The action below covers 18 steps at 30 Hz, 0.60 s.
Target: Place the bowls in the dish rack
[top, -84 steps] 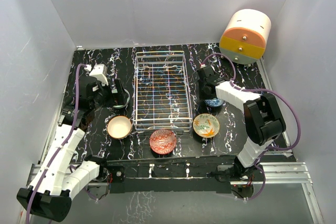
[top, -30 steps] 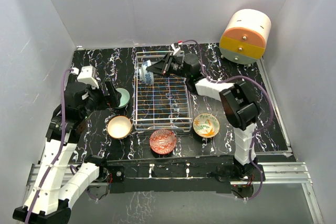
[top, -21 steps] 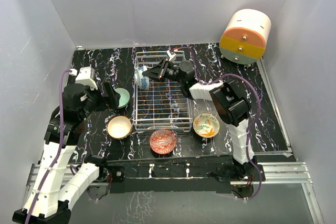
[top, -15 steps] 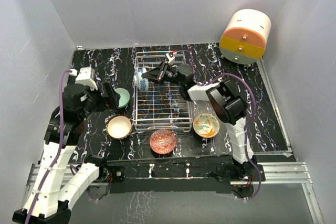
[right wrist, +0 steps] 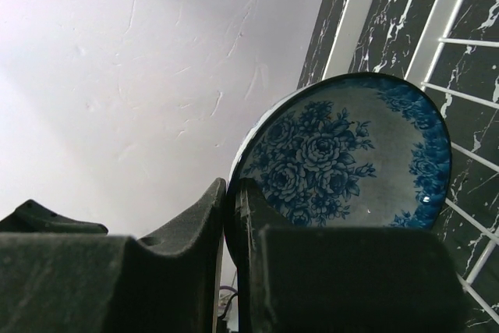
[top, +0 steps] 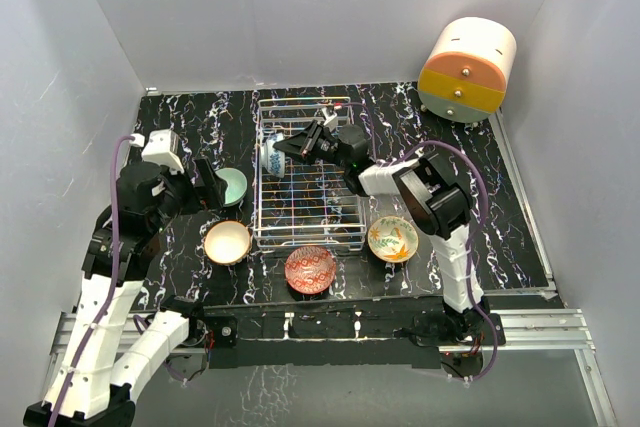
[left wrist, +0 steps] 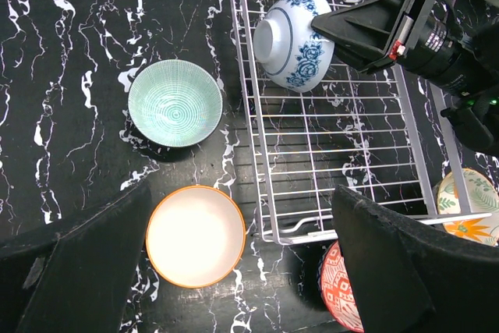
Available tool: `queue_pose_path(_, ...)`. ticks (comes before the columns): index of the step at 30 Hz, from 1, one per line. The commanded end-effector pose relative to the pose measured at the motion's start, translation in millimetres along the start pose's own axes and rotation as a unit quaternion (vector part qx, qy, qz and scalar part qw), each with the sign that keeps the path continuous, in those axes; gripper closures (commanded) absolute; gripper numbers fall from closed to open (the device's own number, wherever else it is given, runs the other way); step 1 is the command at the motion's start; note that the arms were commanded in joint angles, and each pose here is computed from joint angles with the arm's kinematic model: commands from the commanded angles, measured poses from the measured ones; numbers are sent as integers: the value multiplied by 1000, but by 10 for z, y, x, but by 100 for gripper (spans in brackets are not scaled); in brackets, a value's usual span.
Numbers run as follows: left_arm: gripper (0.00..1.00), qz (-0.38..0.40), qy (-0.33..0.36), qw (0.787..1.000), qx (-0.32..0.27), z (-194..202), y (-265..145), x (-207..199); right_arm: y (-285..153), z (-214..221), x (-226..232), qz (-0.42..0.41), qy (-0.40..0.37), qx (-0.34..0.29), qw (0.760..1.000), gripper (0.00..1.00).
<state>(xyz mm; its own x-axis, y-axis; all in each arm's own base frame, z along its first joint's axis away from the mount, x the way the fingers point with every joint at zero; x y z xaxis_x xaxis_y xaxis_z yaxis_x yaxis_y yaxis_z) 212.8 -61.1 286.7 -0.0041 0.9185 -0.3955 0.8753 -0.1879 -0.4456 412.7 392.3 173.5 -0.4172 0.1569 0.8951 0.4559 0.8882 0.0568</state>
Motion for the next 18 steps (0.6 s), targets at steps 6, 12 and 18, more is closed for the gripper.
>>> queue_pose_path(6, 3, 1, 3, 1000, -12, -56, -116, -13, -105, -60, -103, 71, -2, -29, 997, 92)
queue_pose_path(12, 3, -3, 5, 1000, -14, -54, -128, 6, -153, -89, -165, 113, -3, -35, 993, 91)
queue_pose_path(18, 3, -3, 8, 1000, -12, -46, -129, 10, -239, -50, -255, 129, 10, -33, 991, 89)
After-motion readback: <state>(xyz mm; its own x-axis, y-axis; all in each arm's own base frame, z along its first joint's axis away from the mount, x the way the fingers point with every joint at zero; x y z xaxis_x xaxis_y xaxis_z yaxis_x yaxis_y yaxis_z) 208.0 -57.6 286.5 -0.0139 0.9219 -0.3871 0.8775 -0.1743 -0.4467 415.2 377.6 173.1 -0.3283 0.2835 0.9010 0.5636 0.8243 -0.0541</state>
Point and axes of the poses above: each gripper's point midway between its finger pads, its own y axis out along the fingers, its own x axis along the line the jaws close on, z = x × y, the point moved 2 cm from there along -y, back along the fingers, and after that the axes turned 10 degrees about -y, right-handed, at the moved point
